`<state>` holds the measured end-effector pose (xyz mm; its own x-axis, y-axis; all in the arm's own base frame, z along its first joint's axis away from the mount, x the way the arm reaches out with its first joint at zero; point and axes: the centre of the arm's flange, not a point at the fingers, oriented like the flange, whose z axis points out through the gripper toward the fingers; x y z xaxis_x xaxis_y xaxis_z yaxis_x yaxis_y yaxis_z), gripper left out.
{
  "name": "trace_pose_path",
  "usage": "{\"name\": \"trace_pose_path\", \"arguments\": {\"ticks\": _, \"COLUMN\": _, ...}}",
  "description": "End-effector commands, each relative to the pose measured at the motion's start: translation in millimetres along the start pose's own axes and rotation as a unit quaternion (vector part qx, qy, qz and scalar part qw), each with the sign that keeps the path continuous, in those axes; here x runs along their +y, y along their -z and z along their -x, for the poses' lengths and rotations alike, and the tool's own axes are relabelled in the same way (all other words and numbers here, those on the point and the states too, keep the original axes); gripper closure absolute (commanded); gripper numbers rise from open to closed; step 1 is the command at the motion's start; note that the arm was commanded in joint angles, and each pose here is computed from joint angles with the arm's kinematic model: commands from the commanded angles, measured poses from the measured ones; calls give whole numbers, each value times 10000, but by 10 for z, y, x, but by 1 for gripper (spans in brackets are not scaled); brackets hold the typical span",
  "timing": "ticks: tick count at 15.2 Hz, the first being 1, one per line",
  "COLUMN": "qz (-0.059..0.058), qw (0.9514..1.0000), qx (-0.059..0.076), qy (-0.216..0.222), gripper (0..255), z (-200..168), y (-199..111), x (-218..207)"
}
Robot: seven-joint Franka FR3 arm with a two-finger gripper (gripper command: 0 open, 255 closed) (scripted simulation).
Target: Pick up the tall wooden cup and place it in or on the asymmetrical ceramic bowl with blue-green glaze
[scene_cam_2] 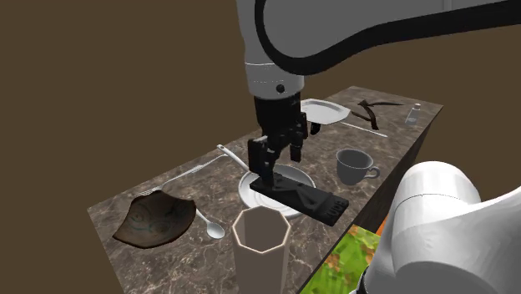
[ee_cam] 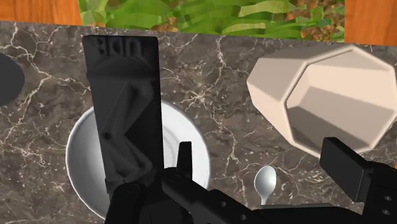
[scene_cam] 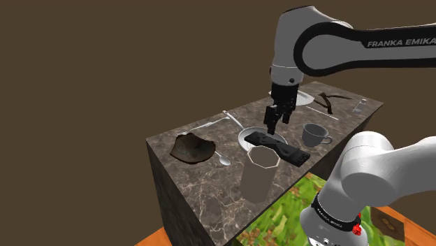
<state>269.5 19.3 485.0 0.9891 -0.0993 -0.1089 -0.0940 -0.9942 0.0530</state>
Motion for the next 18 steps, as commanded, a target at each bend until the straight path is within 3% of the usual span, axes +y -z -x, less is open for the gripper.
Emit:
{"name": "trace_pose_path", "arguments": {"ticks": 1, "qz": -128, "qw": 9999, "qx": 81, "qy": -8, "gripper": 0, "z": 82, "y": -227, "x": -133}}
{"name": "trace_pose_path", "arguments": {"ticks": 4, "qz": -311, "qw": 9993, "qx": 191, "qy": -11, "gripper": 0, "z": 165, "y": -548, "x": -309}}
{"name": "trace_pose_path", "arguments": {"ticks": 12, "qz": -317, "qw": 9993, "qx": 195, "qy": -11, "gripper": 0, "z": 152, "y": -957, "x": -340}}
{"name": "trace_pose_path", "arguments": {"ticks": 18, "qz": -317, "qw": 9993, "qx": 195, "qy": -11, "gripper": 0, "z": 152, "y": -957, "x": -340}}
